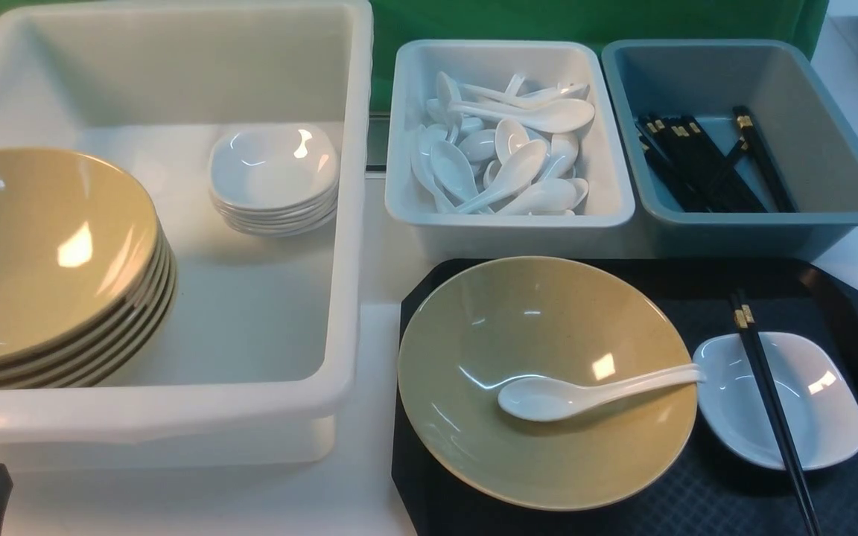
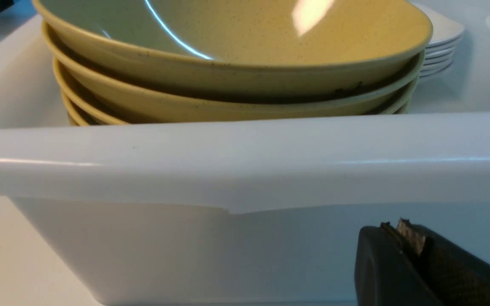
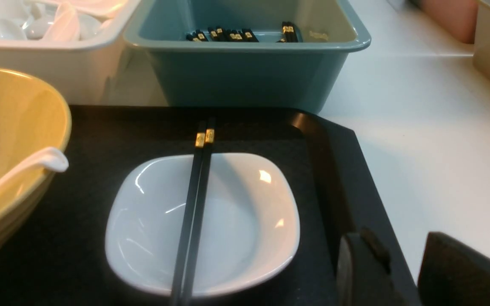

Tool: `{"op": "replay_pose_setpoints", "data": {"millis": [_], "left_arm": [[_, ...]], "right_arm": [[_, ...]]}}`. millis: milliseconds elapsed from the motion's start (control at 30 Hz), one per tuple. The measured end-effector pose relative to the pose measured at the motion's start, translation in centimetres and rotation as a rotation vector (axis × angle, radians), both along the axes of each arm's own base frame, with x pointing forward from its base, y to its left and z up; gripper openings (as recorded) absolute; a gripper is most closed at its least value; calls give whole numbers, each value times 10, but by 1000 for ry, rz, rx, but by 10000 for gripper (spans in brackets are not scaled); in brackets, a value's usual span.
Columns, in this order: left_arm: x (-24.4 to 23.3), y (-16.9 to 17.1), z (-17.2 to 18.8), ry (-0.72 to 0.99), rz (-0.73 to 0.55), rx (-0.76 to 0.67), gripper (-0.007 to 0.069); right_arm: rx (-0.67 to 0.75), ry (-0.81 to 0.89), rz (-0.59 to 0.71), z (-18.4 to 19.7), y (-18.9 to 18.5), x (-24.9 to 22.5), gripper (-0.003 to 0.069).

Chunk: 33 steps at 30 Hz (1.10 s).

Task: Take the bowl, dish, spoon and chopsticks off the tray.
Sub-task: Use the right arm to grab the chopsticks

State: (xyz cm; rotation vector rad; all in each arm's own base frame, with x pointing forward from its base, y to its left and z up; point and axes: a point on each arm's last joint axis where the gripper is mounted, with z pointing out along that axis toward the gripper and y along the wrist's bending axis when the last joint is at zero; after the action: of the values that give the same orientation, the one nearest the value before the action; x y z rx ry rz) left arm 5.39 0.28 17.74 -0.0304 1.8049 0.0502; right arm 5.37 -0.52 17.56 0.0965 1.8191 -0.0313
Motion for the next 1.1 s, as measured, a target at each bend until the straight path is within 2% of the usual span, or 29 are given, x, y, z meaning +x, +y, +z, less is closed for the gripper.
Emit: {"op": "replay_pose_setpoints", "data": {"millis": [633,767,833,933,967,1000,1033,1100], "left_arm": [[0,1,0,-3,2,31,-11],[1,0,4,-42,4,-10,-11],[1,-1,6,-73,9,-97,-11],[2,-4,11,-132,27,-405,-11],[2,-4,11,-133,27,-424,-11],[2,-6,13,-148,39,-623,-11],[2,-8,15,-159,57,-915,-11],[2,-10,17,-163,76,-1236,-11]], "right_arm": [[27,-3,-7,0,0,0,238],[37,-4,-9,0,0,0,238],[57,-5,-15,0,0,0,238],[151,-16,-34,0,0,0,238],[179,-17,-39,0,1,0,238],[263,-24,-53,0,1,0,238],[415,-38,-79,1,2,0,238],[667,-56,-127,2,3,1,238]]}}
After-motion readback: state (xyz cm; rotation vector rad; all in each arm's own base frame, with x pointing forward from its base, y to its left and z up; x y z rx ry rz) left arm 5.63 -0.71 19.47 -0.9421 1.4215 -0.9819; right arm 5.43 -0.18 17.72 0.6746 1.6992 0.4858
